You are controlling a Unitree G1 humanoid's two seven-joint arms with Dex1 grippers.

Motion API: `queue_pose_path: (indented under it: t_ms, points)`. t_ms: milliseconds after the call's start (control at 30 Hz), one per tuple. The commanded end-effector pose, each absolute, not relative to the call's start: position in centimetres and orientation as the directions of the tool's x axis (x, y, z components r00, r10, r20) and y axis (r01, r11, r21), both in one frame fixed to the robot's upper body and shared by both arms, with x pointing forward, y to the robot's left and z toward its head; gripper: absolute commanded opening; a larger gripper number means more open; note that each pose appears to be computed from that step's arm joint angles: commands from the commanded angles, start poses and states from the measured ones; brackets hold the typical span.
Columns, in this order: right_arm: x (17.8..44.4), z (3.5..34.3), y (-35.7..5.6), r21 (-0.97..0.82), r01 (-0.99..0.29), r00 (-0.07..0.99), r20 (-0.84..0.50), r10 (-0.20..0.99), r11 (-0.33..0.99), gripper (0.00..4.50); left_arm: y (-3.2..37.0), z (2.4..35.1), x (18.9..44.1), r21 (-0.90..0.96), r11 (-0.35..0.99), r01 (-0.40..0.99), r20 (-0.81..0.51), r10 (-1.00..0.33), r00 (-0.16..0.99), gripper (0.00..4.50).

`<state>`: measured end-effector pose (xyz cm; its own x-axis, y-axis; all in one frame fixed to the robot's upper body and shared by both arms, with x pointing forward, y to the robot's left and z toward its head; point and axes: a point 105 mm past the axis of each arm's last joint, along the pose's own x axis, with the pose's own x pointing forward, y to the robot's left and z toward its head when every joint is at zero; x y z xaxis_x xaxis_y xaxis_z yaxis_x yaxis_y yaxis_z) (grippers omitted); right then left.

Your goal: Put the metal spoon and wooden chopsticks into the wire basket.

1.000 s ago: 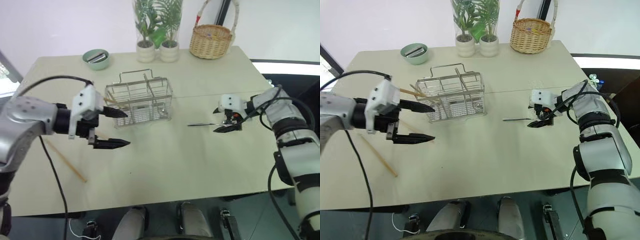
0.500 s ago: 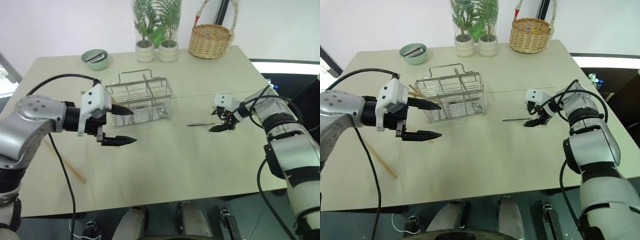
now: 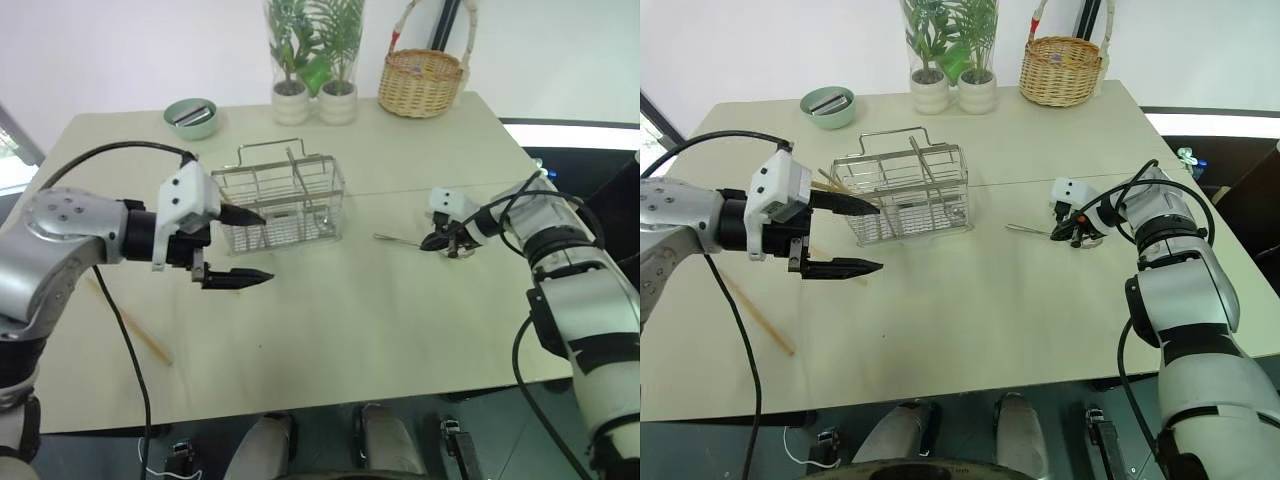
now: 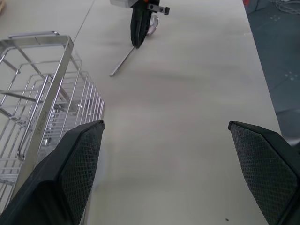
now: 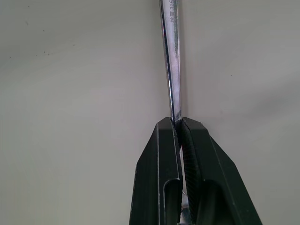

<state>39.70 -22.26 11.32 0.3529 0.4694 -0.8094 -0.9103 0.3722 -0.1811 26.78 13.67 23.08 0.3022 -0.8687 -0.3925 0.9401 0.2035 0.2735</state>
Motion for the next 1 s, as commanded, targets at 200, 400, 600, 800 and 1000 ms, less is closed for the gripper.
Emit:
queue_pose_path:
  t_ms: [200, 400, 600, 800, 1000]
  points:
    - [39.9, 17.7, -21.5, -0.291, -0.913, 0.409, -0.644, 0.647, 0.287, 0.07, 14.5, 26.8, 27.7, 0.326, 0.316, 0.891, -0.239, -0.884, 0.401, 4.5]
    - [37.9, 24.9, -19.6, -0.33, -0.906, 0.387, -0.391, 0.835, 0.265, 0.07, 15.4, 29.3, 26.8, 0.316, 0.391, 0.865, -0.118, -0.888, 0.444, 4.5]
    - [36.1, 31.1, -15.4, -0.318, -0.886, 0.384, -0.095, 0.919, 0.337, 0.07, 15.8, 30.8, 26.6, 0.325, 0.443, 0.835, -0.049, -0.874, 0.483, 4.5]
    - [37.1, 33.0, -7.8, -0.229, -0.869, 0.418, 0.132, 0.899, 0.438, 0.07, 17.1, 31.9, 27.5, 0.348, 0.519, 0.781, -0.006, -0.832, 0.555, 4.5]
    - [38.6, 31.8, -4.2, -0.161, -0.846, 0.478, 0.194, 0.856, 0.509, 0.07, 18.2, 32.5, 27.4, 0.352, 0.556, 0.753, 0.007, -0.806, 0.592, 4.5]
